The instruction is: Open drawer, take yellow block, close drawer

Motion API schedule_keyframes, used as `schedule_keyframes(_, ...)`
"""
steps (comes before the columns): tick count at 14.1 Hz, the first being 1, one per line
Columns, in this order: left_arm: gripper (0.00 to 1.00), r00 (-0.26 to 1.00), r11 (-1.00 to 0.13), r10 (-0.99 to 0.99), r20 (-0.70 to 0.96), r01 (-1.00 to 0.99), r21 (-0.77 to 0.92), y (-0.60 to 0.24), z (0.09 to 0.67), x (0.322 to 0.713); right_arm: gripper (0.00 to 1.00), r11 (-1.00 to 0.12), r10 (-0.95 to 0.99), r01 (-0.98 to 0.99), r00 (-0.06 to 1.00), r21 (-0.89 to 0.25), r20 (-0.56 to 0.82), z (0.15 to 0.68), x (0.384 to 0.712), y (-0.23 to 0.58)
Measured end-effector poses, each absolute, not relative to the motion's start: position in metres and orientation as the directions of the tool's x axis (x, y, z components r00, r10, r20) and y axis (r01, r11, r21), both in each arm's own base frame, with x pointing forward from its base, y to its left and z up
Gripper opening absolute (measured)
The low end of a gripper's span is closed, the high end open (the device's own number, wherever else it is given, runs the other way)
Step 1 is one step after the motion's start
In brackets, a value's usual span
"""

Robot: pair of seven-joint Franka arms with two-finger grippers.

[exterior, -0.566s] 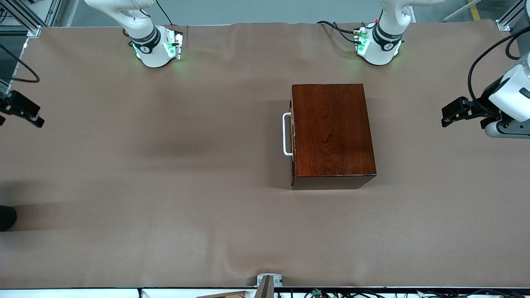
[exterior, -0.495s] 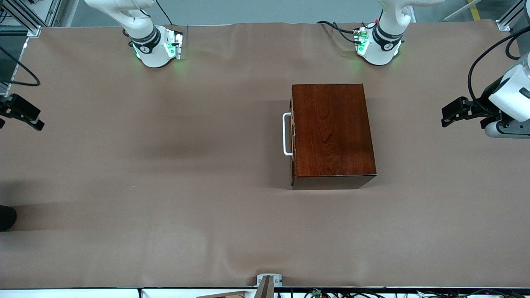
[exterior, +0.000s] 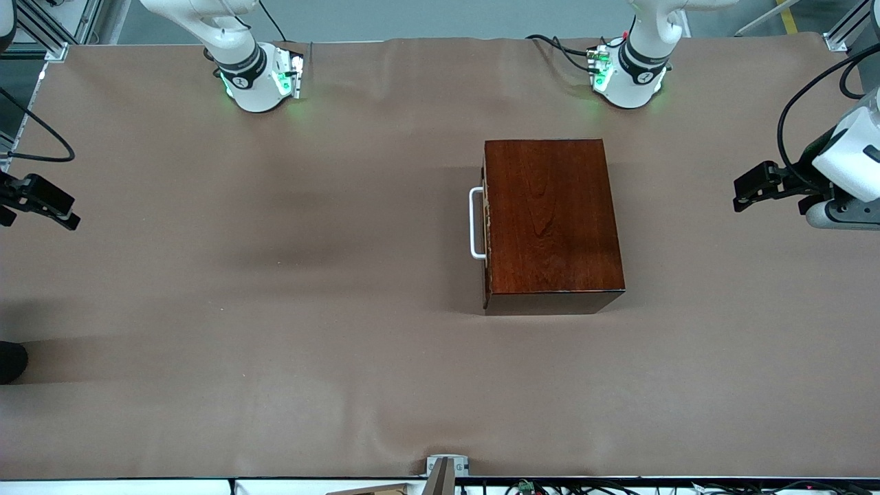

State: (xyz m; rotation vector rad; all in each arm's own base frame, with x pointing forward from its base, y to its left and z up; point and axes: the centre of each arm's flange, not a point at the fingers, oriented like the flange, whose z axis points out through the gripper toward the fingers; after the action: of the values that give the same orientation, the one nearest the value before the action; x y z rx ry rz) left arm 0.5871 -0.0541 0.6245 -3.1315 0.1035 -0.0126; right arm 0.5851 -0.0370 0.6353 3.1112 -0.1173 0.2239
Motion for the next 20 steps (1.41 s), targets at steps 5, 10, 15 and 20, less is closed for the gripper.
schedule_keyframes(5,1.00,0.996,-0.996,-0.084,0.011,-0.084,0.001,-0.071,0.618,0.591,1.00,-0.997,-0.078,-0.080,0.987,0.015,0.142,0.638,0.584,-0.039)
schedule_keyframes(10,1.00,1.000,-0.999,-0.030,-0.008,-0.029,0.019,-0.150,0.604,0.583,1.00,-0.997,-0.074,-0.075,0.997,0.014,0.019,0.642,0.565,-0.035)
schedule_keyframes(15,1.00,0.999,-0.999,-0.033,-0.003,-0.033,0.032,-0.319,0.590,0.528,1.00,-0.998,-0.063,-0.062,0.994,0.013,-0.084,0.647,0.548,-0.027)
schedule_keyframes(20,1.00,1.000,-0.998,-0.011,-0.003,-0.011,0.055,-0.449,0.546,0.483,1.00,-0.999,-0.050,-0.049,0.992,0.010,-0.118,0.650,0.540,-0.019)
